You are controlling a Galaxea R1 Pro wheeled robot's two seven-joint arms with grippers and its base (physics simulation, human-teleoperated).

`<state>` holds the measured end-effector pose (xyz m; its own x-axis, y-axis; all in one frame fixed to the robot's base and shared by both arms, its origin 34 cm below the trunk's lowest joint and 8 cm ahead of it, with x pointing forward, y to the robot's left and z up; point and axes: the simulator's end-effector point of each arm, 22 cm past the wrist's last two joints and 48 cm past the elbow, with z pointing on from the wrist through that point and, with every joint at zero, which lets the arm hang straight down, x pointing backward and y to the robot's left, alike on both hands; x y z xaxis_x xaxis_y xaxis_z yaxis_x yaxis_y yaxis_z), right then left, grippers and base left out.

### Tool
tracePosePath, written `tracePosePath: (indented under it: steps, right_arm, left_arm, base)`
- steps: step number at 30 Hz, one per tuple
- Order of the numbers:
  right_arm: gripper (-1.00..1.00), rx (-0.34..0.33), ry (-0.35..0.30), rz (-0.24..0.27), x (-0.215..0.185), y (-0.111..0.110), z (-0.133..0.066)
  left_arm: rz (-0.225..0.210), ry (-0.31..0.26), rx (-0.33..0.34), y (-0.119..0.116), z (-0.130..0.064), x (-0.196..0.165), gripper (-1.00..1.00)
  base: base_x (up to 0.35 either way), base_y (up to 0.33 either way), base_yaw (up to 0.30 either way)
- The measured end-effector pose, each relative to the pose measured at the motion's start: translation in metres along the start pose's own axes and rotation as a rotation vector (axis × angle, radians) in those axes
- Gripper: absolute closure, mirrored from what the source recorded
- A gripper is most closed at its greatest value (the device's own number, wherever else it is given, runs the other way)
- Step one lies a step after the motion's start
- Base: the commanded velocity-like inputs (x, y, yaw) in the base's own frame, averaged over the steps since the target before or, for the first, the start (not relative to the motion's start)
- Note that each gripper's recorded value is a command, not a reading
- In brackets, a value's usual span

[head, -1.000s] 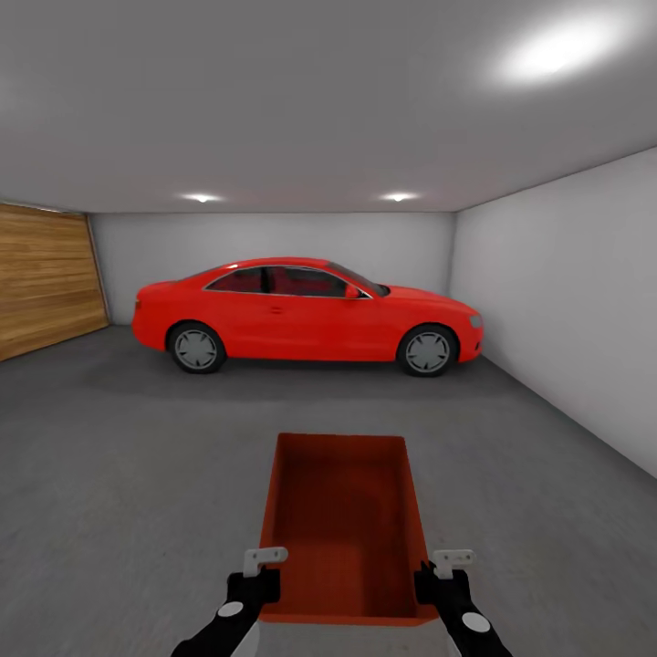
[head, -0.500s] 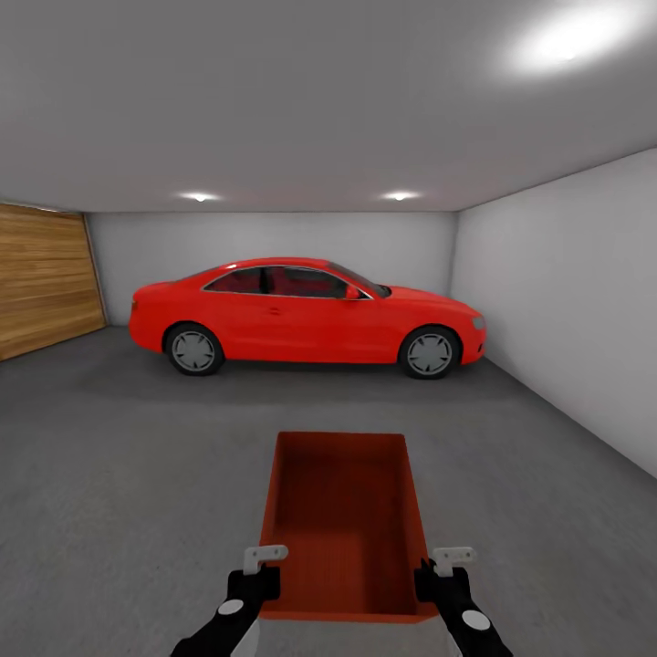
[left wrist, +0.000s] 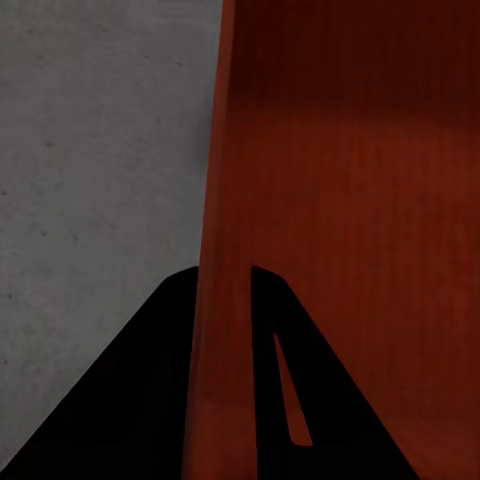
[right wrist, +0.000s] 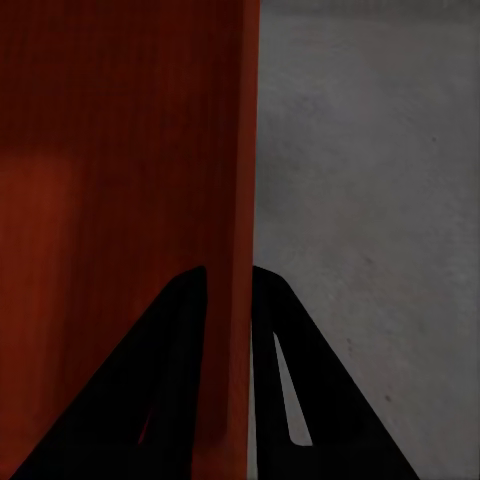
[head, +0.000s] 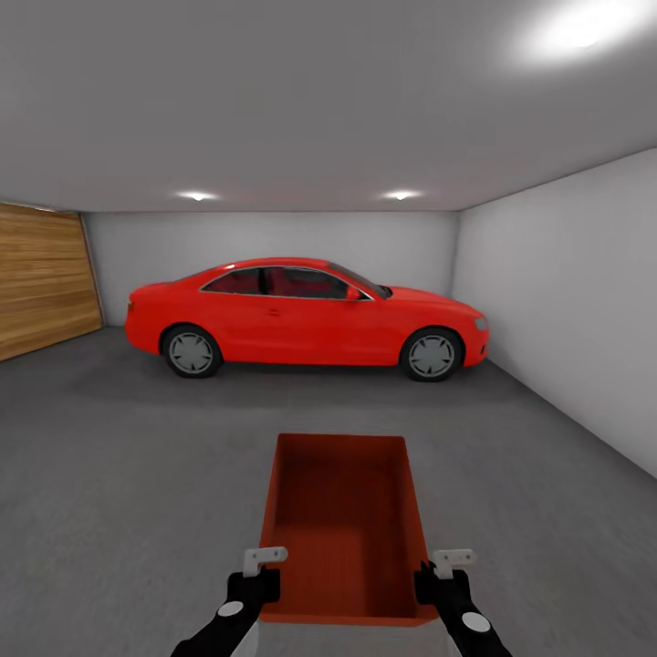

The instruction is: Move the two storage containers from the living room to the garage. In the garage, place one container on the floor and stack the other container on top of it (either order is fine).

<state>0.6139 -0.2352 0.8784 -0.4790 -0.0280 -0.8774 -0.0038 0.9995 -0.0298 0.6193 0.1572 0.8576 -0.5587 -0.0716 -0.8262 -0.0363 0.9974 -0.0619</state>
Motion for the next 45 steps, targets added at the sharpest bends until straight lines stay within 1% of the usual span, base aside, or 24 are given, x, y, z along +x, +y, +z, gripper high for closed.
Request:
tracePosePath:
  steps: [45]
  right_arm:
    - [1.00,0.000,0.000,-0.002,0.0000,-0.0001,0.0000]
  left_arm:
    - [0.001,0.000,-0.001,0.0000,0.0001,-0.0003,1.00]
  base:
    - [0.330,-0.058,0.000]
